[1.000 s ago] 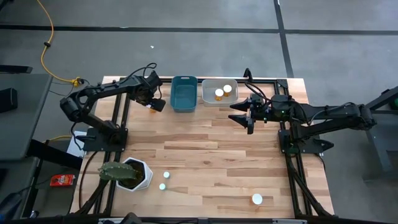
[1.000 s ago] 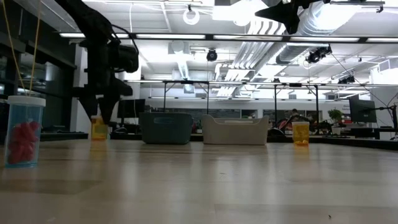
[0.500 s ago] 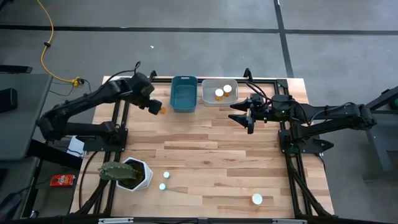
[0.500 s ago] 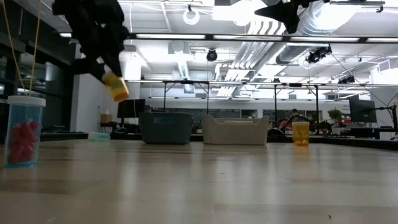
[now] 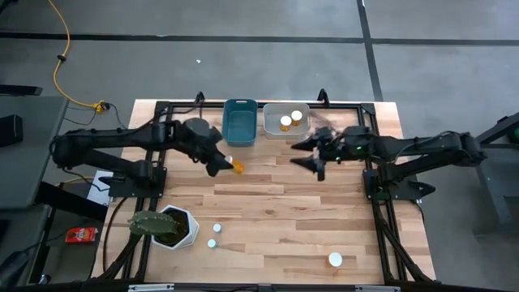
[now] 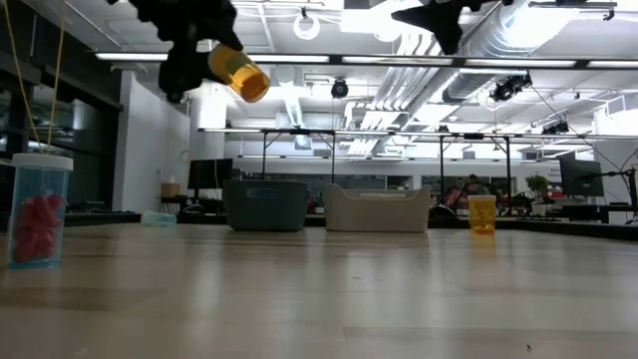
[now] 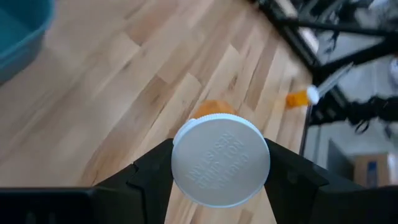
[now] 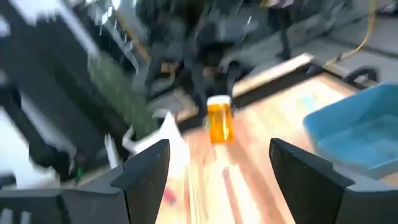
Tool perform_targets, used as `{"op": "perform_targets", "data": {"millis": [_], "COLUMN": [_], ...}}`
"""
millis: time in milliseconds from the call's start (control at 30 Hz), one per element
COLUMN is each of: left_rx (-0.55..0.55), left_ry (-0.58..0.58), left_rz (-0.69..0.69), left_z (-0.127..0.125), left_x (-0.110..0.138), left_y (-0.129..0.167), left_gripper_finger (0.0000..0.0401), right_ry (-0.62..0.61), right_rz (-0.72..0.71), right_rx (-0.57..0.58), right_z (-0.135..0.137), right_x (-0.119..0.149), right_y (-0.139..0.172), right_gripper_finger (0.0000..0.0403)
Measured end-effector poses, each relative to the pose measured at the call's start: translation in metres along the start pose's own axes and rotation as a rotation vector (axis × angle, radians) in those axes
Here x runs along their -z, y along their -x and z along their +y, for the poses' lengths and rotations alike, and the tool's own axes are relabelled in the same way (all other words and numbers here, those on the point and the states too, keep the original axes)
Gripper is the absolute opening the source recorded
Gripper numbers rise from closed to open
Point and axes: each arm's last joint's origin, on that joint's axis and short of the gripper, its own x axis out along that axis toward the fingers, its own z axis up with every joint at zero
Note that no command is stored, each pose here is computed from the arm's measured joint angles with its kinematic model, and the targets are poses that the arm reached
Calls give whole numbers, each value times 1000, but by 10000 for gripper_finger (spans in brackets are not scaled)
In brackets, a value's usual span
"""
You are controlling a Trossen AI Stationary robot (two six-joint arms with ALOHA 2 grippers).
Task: Pick and place medicine bottles into bin by pill shape (circle, oval)
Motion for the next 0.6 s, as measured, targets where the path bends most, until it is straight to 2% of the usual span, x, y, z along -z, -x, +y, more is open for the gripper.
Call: {"op": "perform_targets", "data": {"millis": [233, 400, 600], "left_rx": [-39, -31, -30], "left_ry": [-200, -361, -479], "left_rz": [58, 36, 22], "left_z": [-30, -51, -68], "left_x": [-26, -47, -57], "left_y": [-23, -37, -47], "left_gripper_finger": [195, 195, 195], "right_ry": [138, 180, 190], "right_rz": [210, 257, 270], "right_rx": [-41, -30, 69], "right_z": [11, 12, 8], "right_x": [15, 23, 28], "right_y": [-45, -70, -90], "right_gripper_finger": [268, 268, 268]}}
